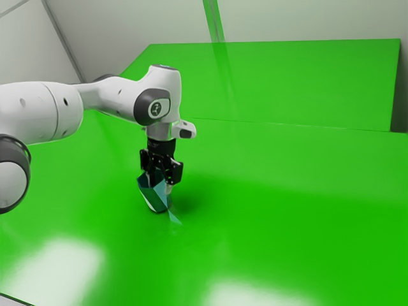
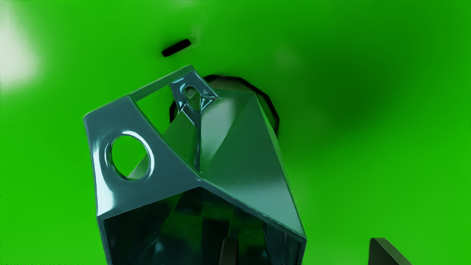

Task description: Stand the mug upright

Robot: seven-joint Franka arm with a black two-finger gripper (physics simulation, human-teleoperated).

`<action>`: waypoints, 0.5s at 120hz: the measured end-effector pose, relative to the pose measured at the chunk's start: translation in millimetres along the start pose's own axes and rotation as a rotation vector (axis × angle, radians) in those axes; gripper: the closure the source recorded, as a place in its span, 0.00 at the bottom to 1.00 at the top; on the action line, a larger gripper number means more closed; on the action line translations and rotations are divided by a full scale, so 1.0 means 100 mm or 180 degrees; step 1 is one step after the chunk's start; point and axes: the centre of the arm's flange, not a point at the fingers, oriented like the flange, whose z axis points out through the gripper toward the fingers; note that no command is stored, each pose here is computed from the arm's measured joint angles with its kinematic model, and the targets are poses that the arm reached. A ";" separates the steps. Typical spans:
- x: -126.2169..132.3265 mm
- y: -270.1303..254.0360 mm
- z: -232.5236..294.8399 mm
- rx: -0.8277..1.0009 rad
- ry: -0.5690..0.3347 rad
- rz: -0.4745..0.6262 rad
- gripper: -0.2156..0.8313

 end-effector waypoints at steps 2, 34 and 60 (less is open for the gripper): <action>0.00 0.00 -0.01 0.0000 0.0008 -0.0005 0.43; -0.19 -0.11 -0.92 -0.0073 0.0579 -0.0164 0.27; -0.46 -0.45 -1.83 -0.0126 0.1194 -0.0322 0.23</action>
